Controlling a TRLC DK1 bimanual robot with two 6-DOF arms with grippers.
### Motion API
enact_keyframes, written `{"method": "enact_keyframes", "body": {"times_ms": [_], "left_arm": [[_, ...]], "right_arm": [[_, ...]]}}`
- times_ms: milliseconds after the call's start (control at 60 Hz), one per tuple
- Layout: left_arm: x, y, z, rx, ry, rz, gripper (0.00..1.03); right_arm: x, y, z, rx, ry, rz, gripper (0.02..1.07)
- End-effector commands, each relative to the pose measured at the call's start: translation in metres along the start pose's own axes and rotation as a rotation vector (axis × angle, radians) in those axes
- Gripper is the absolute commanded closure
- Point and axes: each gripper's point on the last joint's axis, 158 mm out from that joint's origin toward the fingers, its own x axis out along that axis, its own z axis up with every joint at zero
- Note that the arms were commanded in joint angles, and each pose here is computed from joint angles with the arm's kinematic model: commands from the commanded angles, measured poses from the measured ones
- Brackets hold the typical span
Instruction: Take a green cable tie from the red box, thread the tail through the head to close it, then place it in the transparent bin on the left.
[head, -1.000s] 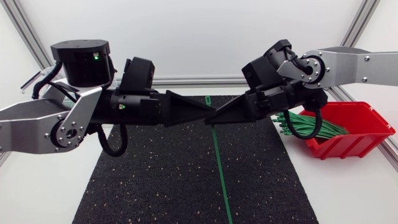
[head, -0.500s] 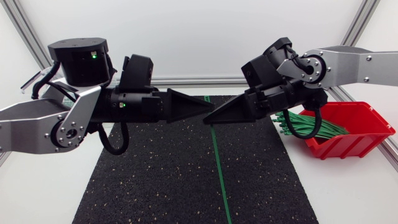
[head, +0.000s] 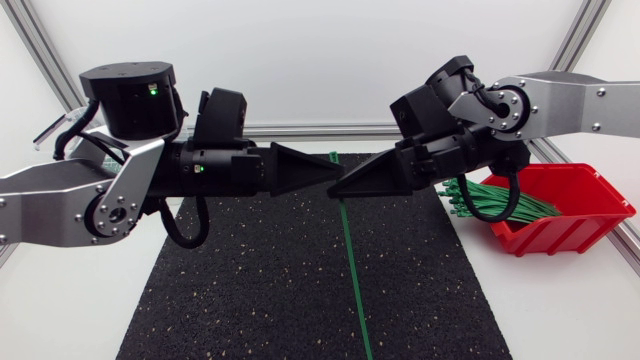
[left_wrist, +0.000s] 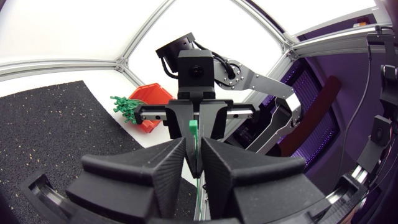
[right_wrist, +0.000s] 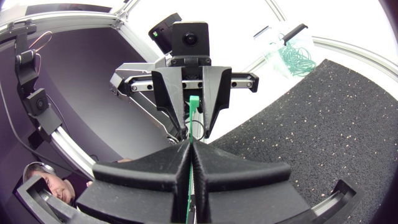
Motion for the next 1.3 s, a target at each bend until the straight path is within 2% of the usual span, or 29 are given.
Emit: {"method": "enact_keyframes", "body": {"times_ms": [0, 267, 350, 600, 650, 1283], "left_arm": [[-0.001, 0.005, -0.001, -0.035, -0.005, 0.007, 0.85], [-0.001, 0.004, -0.001, -0.040, -0.007, 0.006, 0.85], [-0.001, 0.003, 0.000, -0.042, -0.008, 0.005, 0.92], [-0.001, 0.004, 0.001, -0.042, -0.011, 0.008, 0.94], [-0.001, 0.005, 0.002, -0.045, -0.014, 0.012, 0.99], [0.000, 0.004, 0.003, -0.058, -0.016, 0.013, 0.99]], "right_arm": [[-0.003, 0.000, -0.003, 0.019, -0.005, -0.009, 1.01], [-0.007, 0.000, -0.001, 0.015, -0.015, -0.018, 1.01], [-0.006, 0.000, -0.001, 0.016, -0.013, -0.016, 1.01], [-0.004, 0.001, -0.002, 0.015, -0.009, -0.013, 1.01], [-0.003, 0.001, -0.002, 0.016, -0.007, -0.011, 1.01], [0.019, -0.004, -0.014, 0.010, 0.054, -0.029, 1.01]]}}
